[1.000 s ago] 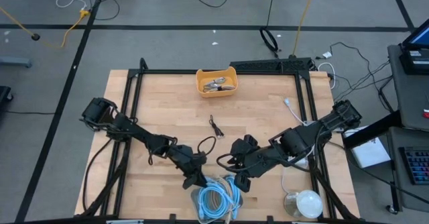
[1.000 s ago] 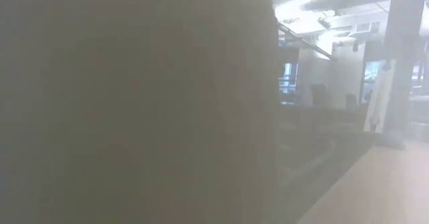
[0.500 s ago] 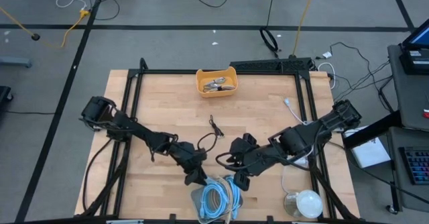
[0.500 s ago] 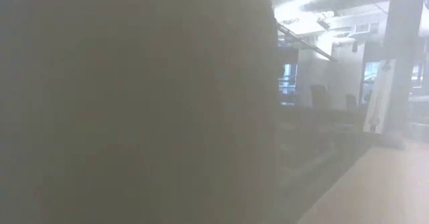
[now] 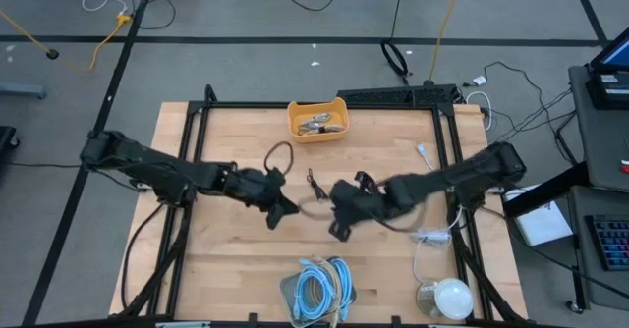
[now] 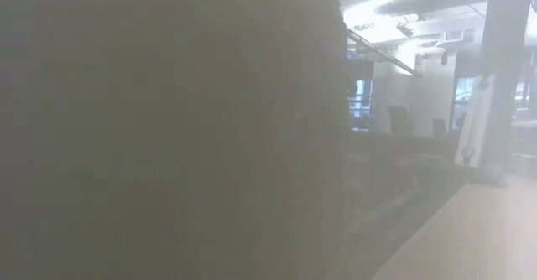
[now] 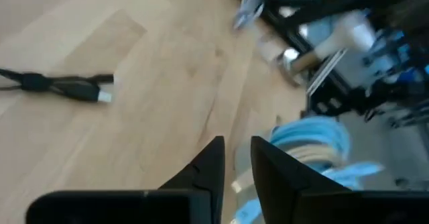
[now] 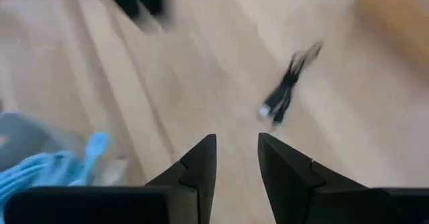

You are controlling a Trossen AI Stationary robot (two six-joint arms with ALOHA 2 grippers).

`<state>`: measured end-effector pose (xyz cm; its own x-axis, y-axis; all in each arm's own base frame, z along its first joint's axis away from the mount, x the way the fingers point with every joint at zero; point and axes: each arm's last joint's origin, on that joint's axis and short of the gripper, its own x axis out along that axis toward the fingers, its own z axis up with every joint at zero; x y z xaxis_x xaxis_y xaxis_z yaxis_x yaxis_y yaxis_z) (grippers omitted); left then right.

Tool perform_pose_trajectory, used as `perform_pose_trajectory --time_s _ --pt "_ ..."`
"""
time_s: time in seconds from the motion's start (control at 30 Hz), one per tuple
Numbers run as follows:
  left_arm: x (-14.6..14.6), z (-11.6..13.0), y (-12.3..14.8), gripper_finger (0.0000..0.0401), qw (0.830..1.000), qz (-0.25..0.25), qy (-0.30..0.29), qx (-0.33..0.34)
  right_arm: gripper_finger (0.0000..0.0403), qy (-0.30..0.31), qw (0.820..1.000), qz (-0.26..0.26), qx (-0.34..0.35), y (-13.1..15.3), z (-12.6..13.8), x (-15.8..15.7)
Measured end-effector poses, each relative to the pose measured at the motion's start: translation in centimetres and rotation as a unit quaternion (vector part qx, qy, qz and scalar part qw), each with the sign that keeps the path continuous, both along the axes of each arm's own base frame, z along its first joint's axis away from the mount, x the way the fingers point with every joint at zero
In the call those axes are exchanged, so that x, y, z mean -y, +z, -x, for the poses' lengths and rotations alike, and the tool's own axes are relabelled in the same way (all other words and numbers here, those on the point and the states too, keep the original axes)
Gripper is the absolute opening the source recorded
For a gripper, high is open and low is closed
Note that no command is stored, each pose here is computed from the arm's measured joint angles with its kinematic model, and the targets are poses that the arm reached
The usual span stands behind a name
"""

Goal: Sort cables into bins
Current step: Put the black charger cable into the yellow bin

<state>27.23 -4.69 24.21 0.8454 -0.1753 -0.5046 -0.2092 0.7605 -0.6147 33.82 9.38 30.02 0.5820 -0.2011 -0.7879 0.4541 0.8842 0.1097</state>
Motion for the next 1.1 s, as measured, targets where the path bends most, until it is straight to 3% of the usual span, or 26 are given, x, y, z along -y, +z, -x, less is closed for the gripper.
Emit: perform_pose_trajectory --time_s 0.13,0.23,0.4,0.67,0.87,1.1 --pt "-0.3 1.1 1.3 0.0072 1.000 0.009 0.006 0.011 0.0102 -0.012 0.993 -0.114 0.013 -5.7 -1.3 4.1" --pt "0.1 1.8 1.6 0.0087 1.000 0.015 0.003 0.003 0.0102 -0.027 0.987 -0.155 0.037 -8.1 -1.3 6.6" --pt "1.3 2.5 2.2 0.0117 1.000 0.020 -0.001 0.014 0.0103 -0.059 0.984 -0.164 0.036 -10.3 -0.6 10.3" --pt "2.8 2.9 2.3 0.0126 1.000 0.015 0.000 0.017 0.0103 -0.039 0.971 -0.211 0.105 -11.1 -1.9 14.1" --pt "3.6 3.2 2.3 0.0115 1.000 0.015 0.000 0.018 0.0107 -0.032 0.965 -0.252 0.063 -14.6 -3.0 14.8" --pt "4.4 3.5 2.3 0.0111 1.000 0.023 -0.001 0.018 0.0151 -0.012 0.964 -0.262 0.045 -16.7 -6.0 14.5"
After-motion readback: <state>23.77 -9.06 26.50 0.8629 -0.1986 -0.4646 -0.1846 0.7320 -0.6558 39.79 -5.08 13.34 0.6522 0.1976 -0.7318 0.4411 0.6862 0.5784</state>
